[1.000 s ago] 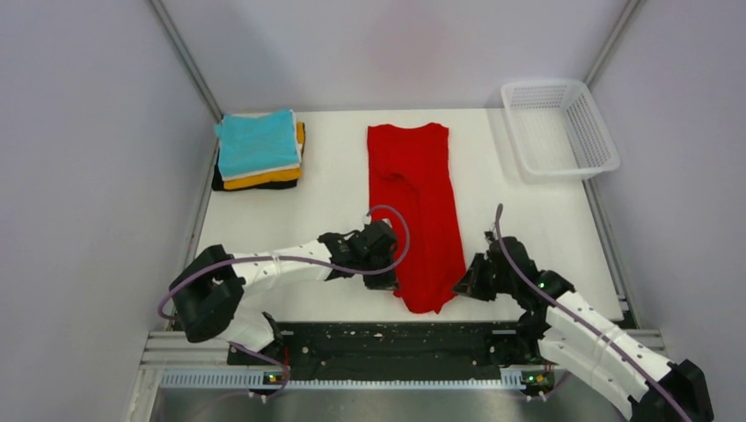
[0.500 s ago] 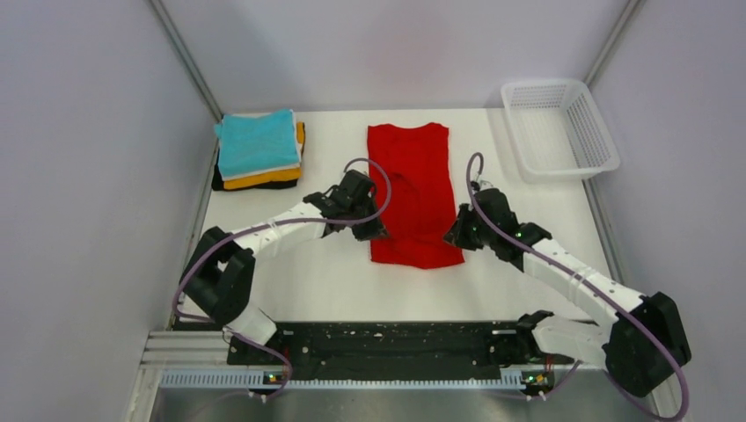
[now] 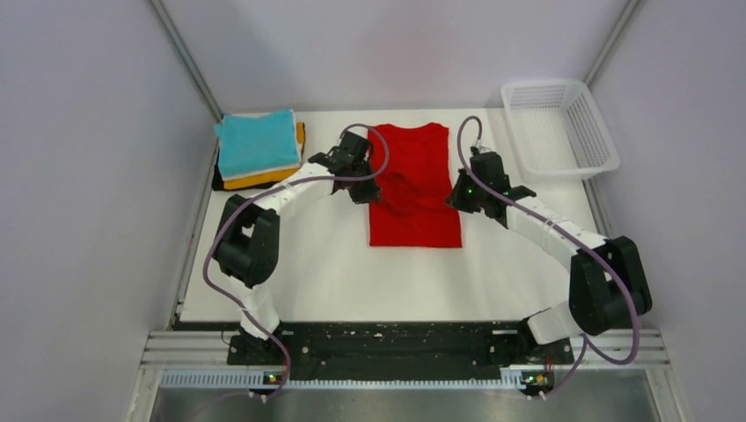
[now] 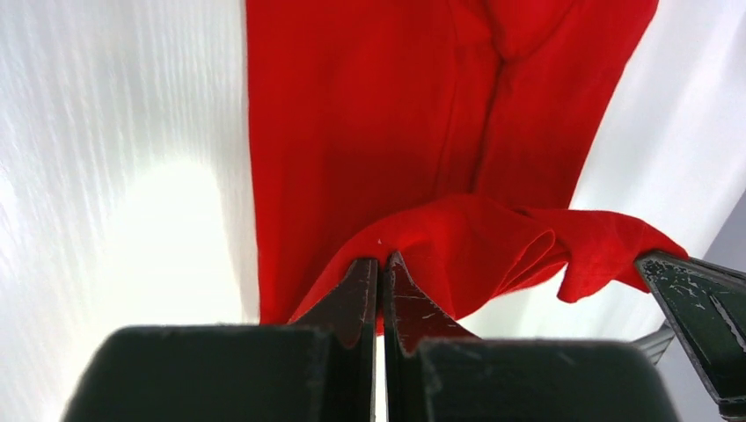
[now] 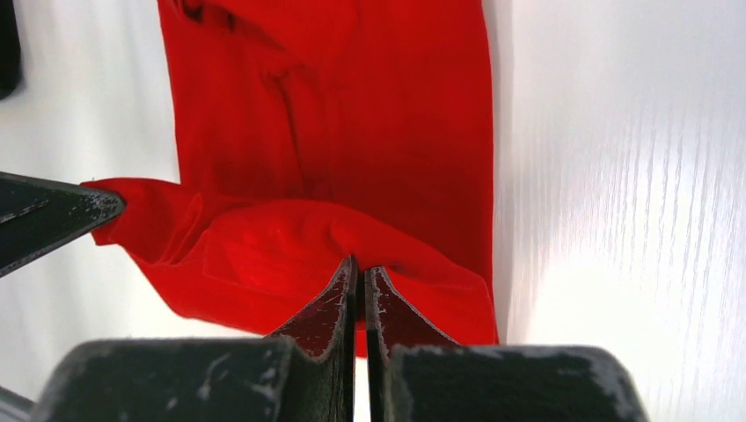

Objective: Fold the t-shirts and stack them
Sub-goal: Fold the folded rectangular tshirt in 1/3 of the way

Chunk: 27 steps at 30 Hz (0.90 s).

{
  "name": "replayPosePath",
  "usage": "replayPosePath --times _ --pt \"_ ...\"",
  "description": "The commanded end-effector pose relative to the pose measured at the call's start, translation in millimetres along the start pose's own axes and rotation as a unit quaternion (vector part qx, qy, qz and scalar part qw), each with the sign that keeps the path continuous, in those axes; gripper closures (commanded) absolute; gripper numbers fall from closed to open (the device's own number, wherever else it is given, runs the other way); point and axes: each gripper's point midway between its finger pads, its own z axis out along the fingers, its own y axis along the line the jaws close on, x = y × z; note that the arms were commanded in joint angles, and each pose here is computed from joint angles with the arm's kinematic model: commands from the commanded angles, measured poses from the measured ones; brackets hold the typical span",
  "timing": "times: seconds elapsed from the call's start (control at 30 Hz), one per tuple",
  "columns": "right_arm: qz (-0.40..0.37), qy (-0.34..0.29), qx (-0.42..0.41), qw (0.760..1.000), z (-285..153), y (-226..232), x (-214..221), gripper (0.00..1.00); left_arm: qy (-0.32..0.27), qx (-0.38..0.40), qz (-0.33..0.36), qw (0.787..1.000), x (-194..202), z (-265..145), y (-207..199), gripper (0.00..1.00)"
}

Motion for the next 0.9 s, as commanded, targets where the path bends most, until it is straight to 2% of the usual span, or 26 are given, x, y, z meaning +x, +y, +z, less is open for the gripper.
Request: replayPosePath --times 0.0,0.17,0.4,0.53,0.63,0.67,0.7,0.73,0.8,0.83,0.87 --pt "-0.009 -0.039 -0.032 0.999 11.3 14.8 -42.8 1.0 -0.024 -0.011 0.021 0.999 -32.9 -6.0 -2.4 1.0" --pt "-0.002 -0.035 -0.031 0.999 28.1 10.7 -53.0 1.0 -0.015 -0.021 0.019 0.999 -44.9 7.1 5.1 1.0" --pt "0.017 -0.027 -0.023 0.999 47.8 -2.8 -58.8 1.0 -0.001 -0.017 0.019 1.0 -58.4 30.4 11.1 0.91" --pt "0.021 -0.029 -0.02 0.999 58.8 -6.4 -65.7 1.0 -0.002 -0.008 0.024 1.0 -69.4 38.1 10.0 0.8" --pt "0.026 -0.036 -0.013 0.999 65.0 -8.7 -76.3 0.94 -0.01 0.004 0.031 0.999 -80.0 38.6 7.0 0.57" --pt "0.029 -0.041 -0.01 0.999 65.4 -9.2 -80.2 0.86 -0.012 0.008 0.033 0.999 -83.5 36.8 6.0 0.47" --pt "0.031 -0.046 -0.009 0.998 65.0 -9.2 -85.3 0.71 -0.014 0.011 0.035 0.999 -86.4 33.1 4.4 0.35" --pt "0.033 -0.05 -0.008 0.998 63.8 -9.1 -89.0 0.5 -0.019 0.01 0.037 0.999 -89.5 28.2 4.2 0.25" --pt "0.035 -0.054 -0.007 0.998 58.9 -7.5 -93.0 0.32 -0.033 0.001 0.041 0.999 -93.8 12.0 3.8 0.03" --pt "0.035 -0.056 -0.006 0.998 55.3 -7.0 -93.7 0.22 -0.04 -0.005 0.042 0.998 -94.7 2.8 4.8 0.02" --pt "0.033 -0.057 -0.005 0.998 50.7 -7.4 -93.2 0.17 -0.047 -0.008 0.044 0.998 -94.6 -6.2 5.3 0.01"
